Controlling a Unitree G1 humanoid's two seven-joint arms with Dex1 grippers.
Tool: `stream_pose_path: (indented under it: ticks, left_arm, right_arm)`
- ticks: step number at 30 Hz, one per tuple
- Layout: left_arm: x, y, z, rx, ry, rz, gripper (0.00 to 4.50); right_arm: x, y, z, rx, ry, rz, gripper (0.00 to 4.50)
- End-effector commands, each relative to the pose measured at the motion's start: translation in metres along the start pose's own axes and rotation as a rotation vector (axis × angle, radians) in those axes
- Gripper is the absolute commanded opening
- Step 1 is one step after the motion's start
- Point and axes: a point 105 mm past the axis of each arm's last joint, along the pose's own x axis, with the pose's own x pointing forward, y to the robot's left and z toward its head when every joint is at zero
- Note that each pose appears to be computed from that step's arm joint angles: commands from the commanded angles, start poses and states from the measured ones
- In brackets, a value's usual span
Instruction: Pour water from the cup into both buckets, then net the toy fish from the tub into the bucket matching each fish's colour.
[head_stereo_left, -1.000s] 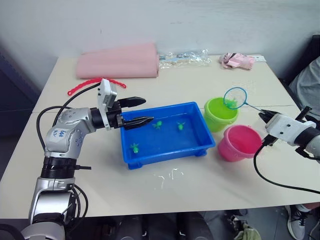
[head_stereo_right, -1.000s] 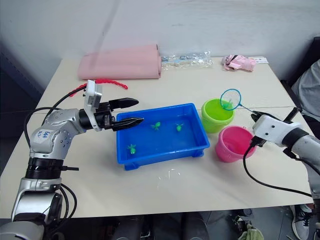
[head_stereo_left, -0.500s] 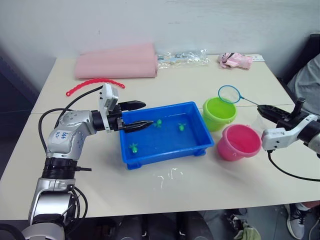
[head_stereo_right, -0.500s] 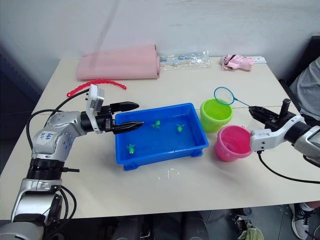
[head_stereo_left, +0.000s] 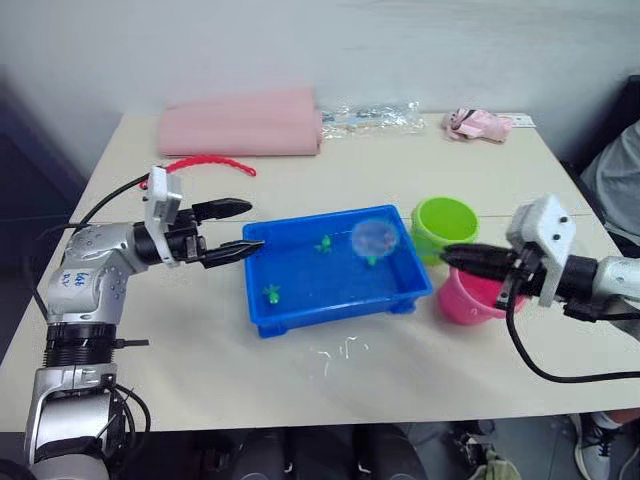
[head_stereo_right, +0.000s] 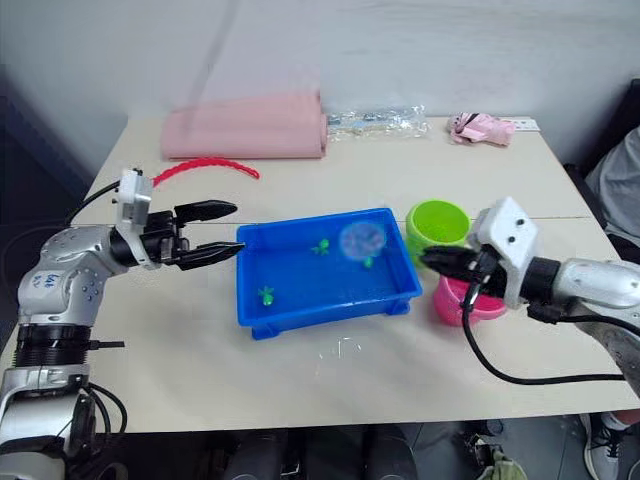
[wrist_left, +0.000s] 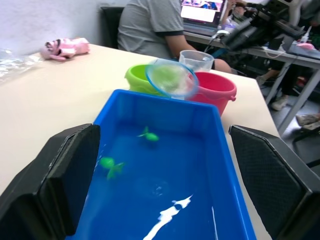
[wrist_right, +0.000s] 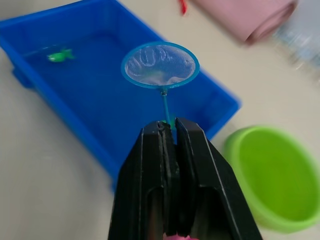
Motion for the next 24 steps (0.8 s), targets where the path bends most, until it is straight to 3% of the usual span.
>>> stream_pose_path:
  ticks: [1, 3, 16, 19, 24]
  left_arm:
    - [-0.005, 0.000, 0.007, 0.045, -0.006, 0.004, 4.48]
    - [-0.005, -0.001, 0.006, 0.043, -0.002, 0.003, 4.48]
    - [0.001, -0.007, 0.003, 0.065, 0.021, -0.038, 4.48]
    - [0.004, -0.008, 0.007, 0.062, -0.002, -0.039, 4.48]
    - [0.003, -0.013, 0.006, 0.066, 0.005, -0.037, 4.48]
  right_arm:
    - [0.008, 0.007, -0.012, 0.111, 0.126, -0.010, 0.00]
    - [0.014, 0.007, -0.023, 0.164, 0.206, -0.035, 0.00]
    - [0.035, -0.004, -0.033, 0.272, 0.401, -0.034, 0.00]
    - [0.037, -0.013, -0.034, 0.244, 0.410, -0.071, 0.00]
    - [0.045, -0.026, -0.035, 0.249, 0.307, -0.160, 0.00]
